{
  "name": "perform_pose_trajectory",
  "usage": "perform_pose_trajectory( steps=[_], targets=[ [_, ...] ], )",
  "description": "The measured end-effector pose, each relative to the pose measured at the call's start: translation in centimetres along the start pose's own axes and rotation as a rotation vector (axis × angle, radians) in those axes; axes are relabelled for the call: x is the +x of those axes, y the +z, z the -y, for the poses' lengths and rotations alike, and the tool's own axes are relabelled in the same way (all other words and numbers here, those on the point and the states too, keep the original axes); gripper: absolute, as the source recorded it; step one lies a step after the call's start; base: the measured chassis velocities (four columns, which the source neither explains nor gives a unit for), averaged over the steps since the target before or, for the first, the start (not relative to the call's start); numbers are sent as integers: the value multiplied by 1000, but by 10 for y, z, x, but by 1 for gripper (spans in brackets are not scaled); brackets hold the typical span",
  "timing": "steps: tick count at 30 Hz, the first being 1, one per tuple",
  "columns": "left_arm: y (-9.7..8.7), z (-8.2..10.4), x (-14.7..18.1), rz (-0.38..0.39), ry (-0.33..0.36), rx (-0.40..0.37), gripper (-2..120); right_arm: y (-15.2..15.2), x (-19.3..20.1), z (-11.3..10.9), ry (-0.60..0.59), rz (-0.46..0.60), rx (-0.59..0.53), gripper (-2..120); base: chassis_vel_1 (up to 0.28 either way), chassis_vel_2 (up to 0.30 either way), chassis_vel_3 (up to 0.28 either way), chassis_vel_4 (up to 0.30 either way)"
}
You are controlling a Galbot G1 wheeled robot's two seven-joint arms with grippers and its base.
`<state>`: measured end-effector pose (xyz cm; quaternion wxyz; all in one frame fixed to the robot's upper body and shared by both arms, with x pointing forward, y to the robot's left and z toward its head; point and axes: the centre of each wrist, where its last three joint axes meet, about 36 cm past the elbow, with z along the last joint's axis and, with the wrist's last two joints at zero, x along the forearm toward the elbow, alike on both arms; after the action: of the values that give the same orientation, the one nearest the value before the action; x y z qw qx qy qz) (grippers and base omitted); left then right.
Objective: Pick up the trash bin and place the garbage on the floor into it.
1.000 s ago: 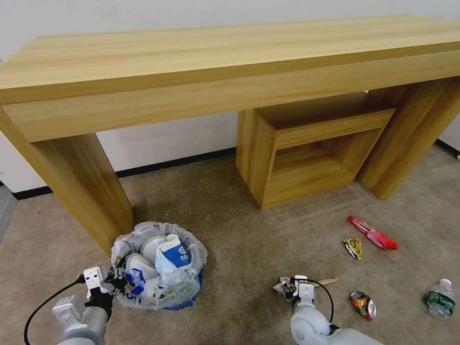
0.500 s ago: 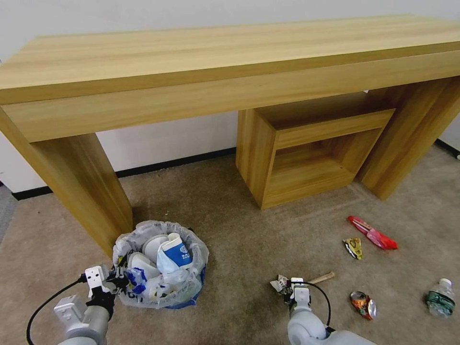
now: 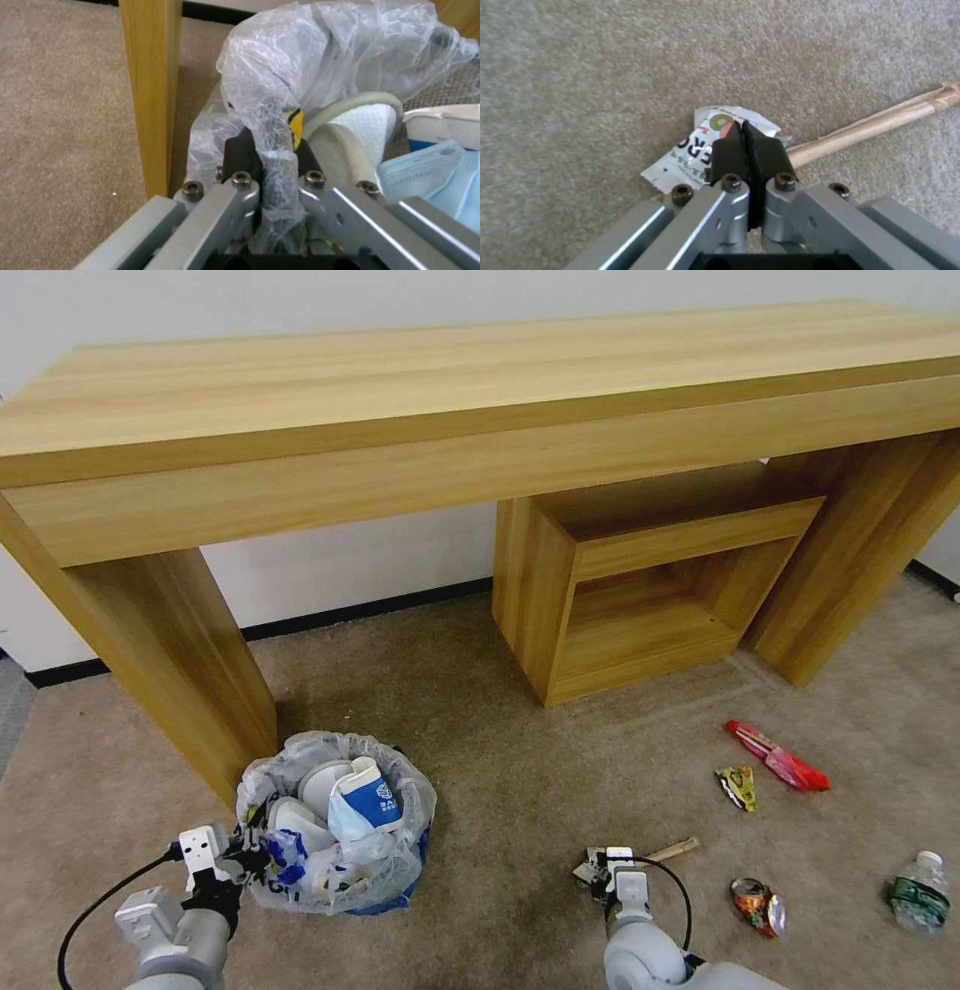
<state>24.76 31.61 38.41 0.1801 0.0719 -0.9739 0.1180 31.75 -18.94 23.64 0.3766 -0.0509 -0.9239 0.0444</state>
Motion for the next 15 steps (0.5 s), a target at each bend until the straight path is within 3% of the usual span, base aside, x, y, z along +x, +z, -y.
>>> perform_pose_trajectory(
  steps=[3, 6, 15],
  targets=[
    [0, 0, -1, 0, 0, 1, 3, -3, 4, 1, -7, 7, -6, 0, 0, 0, 0, 0],
    [-1, 0, -3, 4, 1, 1, 3, -11, 16, 4, -23, 2, -23, 17, 0, 0, 0, 0],
    [0, 1, -4, 6, 2, 6, 3, 2, 25, 5, -19, -43, -15, 43, 0, 0, 0, 0]
  ],
)
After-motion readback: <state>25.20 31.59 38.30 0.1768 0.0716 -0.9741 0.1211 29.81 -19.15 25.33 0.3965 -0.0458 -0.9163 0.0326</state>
